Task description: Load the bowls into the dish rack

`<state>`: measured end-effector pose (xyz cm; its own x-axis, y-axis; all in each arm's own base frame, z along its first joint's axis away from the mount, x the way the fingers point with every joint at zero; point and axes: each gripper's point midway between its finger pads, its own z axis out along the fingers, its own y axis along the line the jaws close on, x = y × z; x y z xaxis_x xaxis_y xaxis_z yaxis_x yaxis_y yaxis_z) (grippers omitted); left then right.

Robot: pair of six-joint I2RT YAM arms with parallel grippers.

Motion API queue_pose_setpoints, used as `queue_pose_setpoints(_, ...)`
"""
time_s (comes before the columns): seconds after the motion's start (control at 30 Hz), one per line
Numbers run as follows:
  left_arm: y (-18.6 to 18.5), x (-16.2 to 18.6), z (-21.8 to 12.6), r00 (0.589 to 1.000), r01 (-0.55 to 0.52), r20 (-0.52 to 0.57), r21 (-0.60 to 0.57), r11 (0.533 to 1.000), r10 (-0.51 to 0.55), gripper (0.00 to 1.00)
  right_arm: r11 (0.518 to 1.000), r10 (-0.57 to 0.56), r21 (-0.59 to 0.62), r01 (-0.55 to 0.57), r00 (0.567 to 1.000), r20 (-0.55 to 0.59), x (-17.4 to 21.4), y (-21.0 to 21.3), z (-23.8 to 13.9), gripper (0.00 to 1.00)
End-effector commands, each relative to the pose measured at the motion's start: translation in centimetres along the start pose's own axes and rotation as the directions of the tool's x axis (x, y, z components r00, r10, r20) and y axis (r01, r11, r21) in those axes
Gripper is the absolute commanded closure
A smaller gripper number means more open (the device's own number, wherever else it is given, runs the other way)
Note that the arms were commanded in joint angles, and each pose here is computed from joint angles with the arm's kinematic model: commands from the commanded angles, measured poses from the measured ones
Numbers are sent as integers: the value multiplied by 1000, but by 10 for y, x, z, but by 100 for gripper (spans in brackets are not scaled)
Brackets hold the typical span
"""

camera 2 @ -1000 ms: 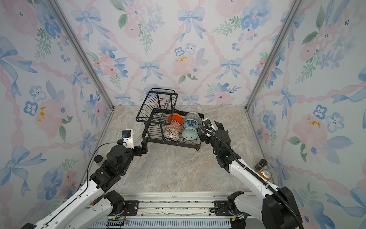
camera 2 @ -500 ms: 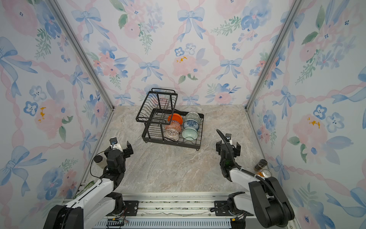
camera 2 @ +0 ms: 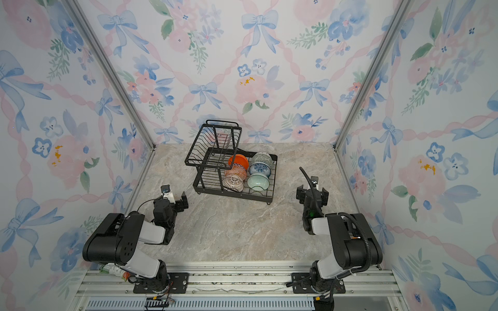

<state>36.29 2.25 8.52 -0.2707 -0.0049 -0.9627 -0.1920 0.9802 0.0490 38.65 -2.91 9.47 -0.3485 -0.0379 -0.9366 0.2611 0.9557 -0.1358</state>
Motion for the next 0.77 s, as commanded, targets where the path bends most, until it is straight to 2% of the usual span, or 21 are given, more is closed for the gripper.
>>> queue_pose_setpoints(0.0, 2, -26, 1, 995, 6, 99, -8, 1000, -6, 2, 997, 44, -64, -42, 998, 38, -7, 11, 1, 3)
queue_pose_setpoints(0.73, -3, -27, 0, 995, -22, 102, -21, 1000, 24, 2, 997, 41, -63, -39, 998, 38, -9, 12, 0, 3)
